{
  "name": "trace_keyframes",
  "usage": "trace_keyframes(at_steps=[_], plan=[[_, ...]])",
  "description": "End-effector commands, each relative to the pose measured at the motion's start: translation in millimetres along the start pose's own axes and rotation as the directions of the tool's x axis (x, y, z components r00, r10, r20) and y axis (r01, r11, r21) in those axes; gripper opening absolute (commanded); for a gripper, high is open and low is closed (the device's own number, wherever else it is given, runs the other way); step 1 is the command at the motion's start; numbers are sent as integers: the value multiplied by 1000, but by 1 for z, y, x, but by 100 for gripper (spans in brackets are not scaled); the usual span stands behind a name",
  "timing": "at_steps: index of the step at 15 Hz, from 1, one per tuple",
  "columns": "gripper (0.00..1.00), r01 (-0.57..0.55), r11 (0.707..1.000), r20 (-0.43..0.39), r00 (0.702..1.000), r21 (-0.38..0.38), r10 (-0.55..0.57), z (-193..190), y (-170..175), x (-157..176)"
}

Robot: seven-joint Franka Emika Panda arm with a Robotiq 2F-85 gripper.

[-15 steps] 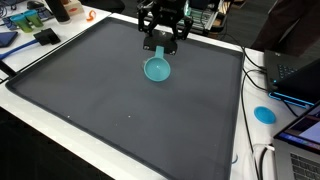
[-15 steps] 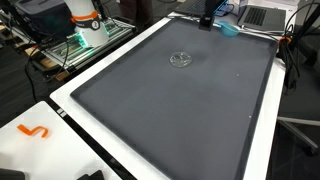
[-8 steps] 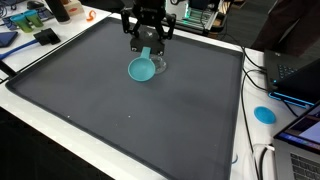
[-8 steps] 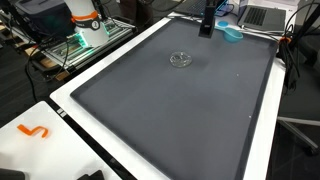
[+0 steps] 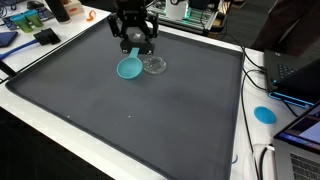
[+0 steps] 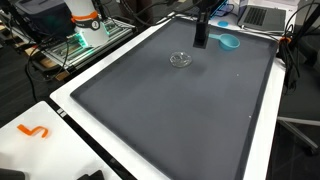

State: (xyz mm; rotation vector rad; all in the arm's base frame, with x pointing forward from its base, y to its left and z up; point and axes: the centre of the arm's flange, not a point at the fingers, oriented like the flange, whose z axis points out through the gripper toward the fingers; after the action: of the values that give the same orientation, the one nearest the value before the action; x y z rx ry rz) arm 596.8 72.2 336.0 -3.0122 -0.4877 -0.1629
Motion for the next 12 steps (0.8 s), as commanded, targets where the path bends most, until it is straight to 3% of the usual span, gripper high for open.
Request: trace_keyframes(at_steps=[1, 12], plan=[[31, 32, 998, -34, 999, 45, -30, -1, 14, -33], [31, 117, 990, -90, 990, 84, -109, 3, 36, -94]])
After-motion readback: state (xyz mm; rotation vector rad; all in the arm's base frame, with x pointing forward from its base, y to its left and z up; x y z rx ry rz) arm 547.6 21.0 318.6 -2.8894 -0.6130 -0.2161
